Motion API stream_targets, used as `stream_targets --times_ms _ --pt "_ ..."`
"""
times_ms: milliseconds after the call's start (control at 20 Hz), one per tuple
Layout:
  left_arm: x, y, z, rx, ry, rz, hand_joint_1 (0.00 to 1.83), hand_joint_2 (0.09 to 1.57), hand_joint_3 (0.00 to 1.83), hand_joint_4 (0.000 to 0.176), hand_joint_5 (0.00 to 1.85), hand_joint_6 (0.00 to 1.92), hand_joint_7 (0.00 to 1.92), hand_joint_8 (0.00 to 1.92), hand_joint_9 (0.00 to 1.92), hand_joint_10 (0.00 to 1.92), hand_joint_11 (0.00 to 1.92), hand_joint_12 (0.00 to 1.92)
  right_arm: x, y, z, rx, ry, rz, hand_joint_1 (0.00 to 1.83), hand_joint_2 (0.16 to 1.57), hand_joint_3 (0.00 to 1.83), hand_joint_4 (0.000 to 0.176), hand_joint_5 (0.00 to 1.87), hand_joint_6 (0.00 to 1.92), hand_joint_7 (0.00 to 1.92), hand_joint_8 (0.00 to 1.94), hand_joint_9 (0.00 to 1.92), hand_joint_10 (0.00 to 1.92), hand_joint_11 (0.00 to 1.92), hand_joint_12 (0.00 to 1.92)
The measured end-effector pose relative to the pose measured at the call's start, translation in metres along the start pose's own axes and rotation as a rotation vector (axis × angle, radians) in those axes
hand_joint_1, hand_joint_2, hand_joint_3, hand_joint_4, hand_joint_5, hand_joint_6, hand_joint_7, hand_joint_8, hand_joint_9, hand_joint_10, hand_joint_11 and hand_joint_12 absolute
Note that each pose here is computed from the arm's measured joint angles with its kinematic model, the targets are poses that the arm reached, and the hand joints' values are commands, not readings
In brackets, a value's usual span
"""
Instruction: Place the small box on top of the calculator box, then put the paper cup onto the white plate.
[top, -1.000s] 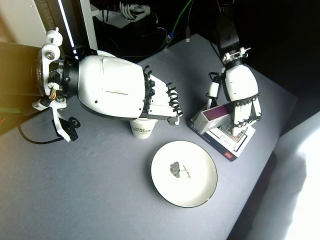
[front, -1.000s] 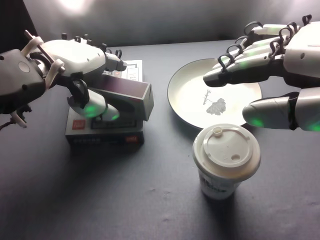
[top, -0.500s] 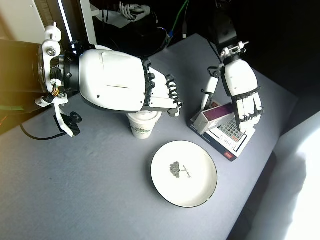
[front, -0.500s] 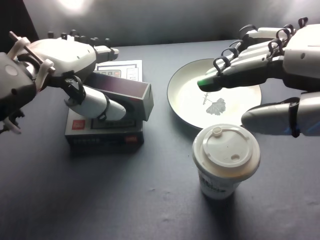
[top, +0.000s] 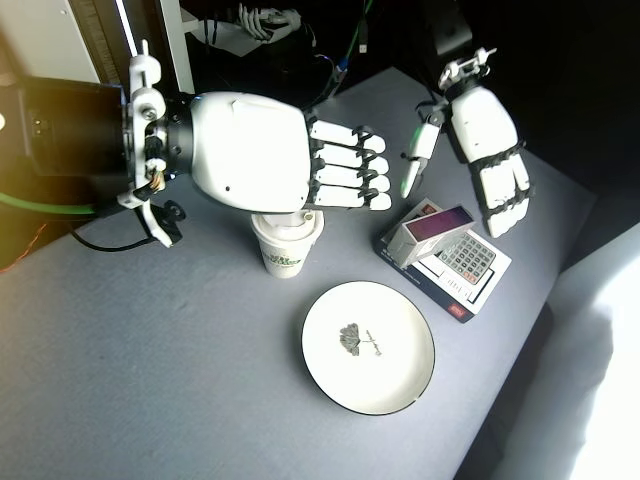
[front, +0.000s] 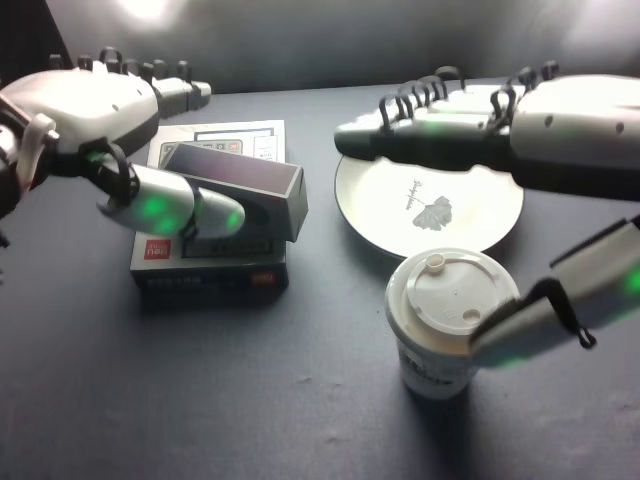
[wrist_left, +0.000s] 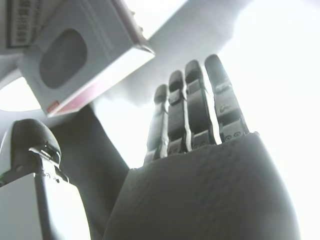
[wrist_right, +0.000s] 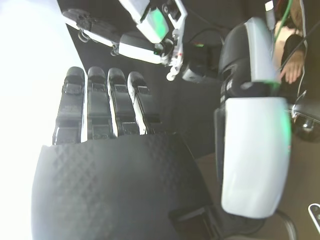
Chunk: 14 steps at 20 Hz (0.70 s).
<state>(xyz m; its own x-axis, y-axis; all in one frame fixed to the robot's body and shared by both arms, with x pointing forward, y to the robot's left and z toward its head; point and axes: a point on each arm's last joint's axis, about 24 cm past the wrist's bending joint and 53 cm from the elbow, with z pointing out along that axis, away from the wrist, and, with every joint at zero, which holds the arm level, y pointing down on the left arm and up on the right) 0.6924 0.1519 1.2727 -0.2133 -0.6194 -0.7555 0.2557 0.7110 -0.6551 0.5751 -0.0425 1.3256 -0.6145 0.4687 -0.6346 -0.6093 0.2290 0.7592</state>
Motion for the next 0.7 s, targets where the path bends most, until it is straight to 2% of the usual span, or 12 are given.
stream_targets --times_ms 100,150,250,300,550,600,700 --pt "-0.004 -0.008 -0.013 0.037 0.006 0.028 0.34 0.98 0.00 0.000 0.16 0.00 0.21 0.00 0.20 0.00 0.00 0.44 0.010 -0.001 0.001 0.013 0.029 -0.012 0.77 0.75 0.00 0.000 0.00 0.00 0.00 0.00 0.00 0.00 0.00 0.00" --pt "-0.008 -0.008 -0.020 0.048 0.009 0.040 0.34 0.98 0.00 0.000 0.15 0.00 0.19 0.00 0.18 0.00 0.00 0.41 0.014 0.002 0.002 0.013 0.042 -0.025 0.80 0.73 0.00 0.000 0.00 0.00 0.00 0.00 0.00 0.00 0.00 0.00" --pt "-0.015 -0.009 -0.035 0.084 0.011 0.058 0.34 0.98 0.00 0.000 0.16 0.00 0.20 0.00 0.19 0.00 0.00 0.46 0.021 0.004 0.003 0.009 0.060 -0.043 0.88 0.75 0.00 0.000 0.00 0.00 0.00 0.00 0.00 0.00 0.00 0.00" --pt "-0.015 -0.009 -0.042 0.101 0.017 0.064 0.35 0.98 0.00 0.000 0.16 0.00 0.19 0.00 0.17 0.01 0.00 0.41 0.021 0.004 0.003 0.011 0.062 -0.045 0.91 0.75 0.00 0.000 0.00 0.00 0.00 0.00 0.00 0.00 0.00 0.00" --pt "0.016 -0.004 -0.076 0.146 0.137 0.107 0.35 0.97 0.00 0.000 0.18 0.00 0.22 0.01 0.21 0.01 0.00 0.50 0.020 -0.007 0.004 0.055 0.057 -0.058 1.05 0.75 0.00 0.000 0.00 0.00 0.00 0.00 0.00 0.00 0.00 0.00" --pt "0.021 -0.006 -0.081 0.168 0.155 0.119 0.34 0.98 0.00 0.000 0.16 0.00 0.20 0.00 0.19 0.00 0.00 0.47 0.023 -0.007 0.005 0.057 0.066 -0.056 1.12 0.79 0.01 0.000 0.00 0.00 0.00 0.00 0.00 0.00 0.00 0.00" --pt "0.033 -0.011 -0.093 0.223 0.195 0.142 0.37 0.96 0.00 0.000 0.19 0.01 0.22 0.01 0.22 0.01 0.00 0.55 0.031 -0.005 0.010 0.044 0.094 -0.085 1.19 0.81 0.02 0.000 0.00 0.00 0.00 0.00 0.00 0.00 0.00 0.00"
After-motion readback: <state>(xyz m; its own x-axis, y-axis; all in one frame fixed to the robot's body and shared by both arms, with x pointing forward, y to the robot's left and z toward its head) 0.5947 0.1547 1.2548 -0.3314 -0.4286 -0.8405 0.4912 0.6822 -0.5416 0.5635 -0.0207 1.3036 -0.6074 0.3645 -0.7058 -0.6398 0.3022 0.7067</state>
